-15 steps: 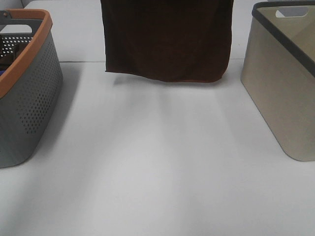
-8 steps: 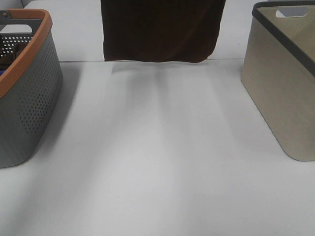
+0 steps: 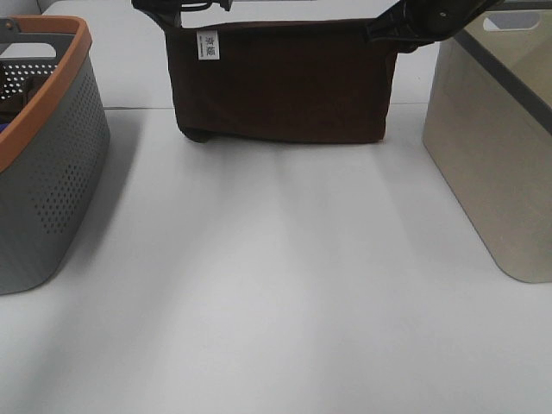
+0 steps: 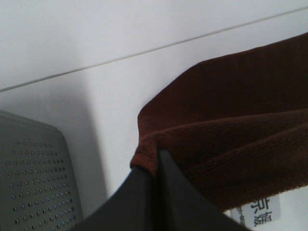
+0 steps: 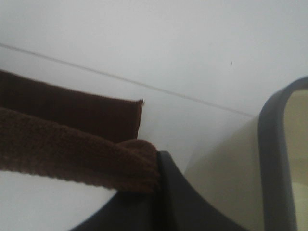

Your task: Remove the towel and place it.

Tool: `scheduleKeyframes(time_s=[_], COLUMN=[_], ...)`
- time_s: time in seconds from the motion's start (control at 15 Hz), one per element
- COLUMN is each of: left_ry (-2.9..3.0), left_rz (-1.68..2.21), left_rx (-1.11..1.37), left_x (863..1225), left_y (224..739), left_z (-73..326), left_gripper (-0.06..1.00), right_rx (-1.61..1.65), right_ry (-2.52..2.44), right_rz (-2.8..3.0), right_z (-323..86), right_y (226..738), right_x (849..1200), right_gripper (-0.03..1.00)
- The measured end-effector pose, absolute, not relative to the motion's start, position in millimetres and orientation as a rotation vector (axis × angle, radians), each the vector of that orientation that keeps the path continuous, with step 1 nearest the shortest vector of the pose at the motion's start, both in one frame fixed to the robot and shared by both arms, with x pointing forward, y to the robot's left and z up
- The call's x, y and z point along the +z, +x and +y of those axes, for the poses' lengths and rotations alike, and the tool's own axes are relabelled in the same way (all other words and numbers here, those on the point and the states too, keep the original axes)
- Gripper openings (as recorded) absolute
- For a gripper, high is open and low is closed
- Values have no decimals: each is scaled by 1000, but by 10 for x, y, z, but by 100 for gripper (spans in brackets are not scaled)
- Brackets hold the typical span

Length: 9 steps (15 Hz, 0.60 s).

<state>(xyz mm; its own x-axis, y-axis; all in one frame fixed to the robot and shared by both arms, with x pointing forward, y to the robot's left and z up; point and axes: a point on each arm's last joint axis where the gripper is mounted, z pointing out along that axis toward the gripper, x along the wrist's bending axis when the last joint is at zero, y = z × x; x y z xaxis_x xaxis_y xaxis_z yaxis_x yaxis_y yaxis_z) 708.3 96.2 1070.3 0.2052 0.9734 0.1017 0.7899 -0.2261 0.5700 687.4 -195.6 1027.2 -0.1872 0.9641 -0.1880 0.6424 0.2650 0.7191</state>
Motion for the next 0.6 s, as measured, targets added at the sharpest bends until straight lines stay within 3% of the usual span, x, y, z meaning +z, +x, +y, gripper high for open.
scheduleKeyframes(time_s=[0.33, 0.6], left_ry=[2147, 2314], left_rz=[1643, 1721], left_rx=[513, 353], left_x=[10621, 10112], left_y=[7042, 6869], left_z=[956, 940], left_gripper=[0, 0], right_rx=[499, 411], right_ry=[1559, 1644], right_rz=[2080, 2198], right_z=[-1984, -1970], right_y=[6732, 6612], right_x=[10143, 10081], right_gripper=[0, 0])
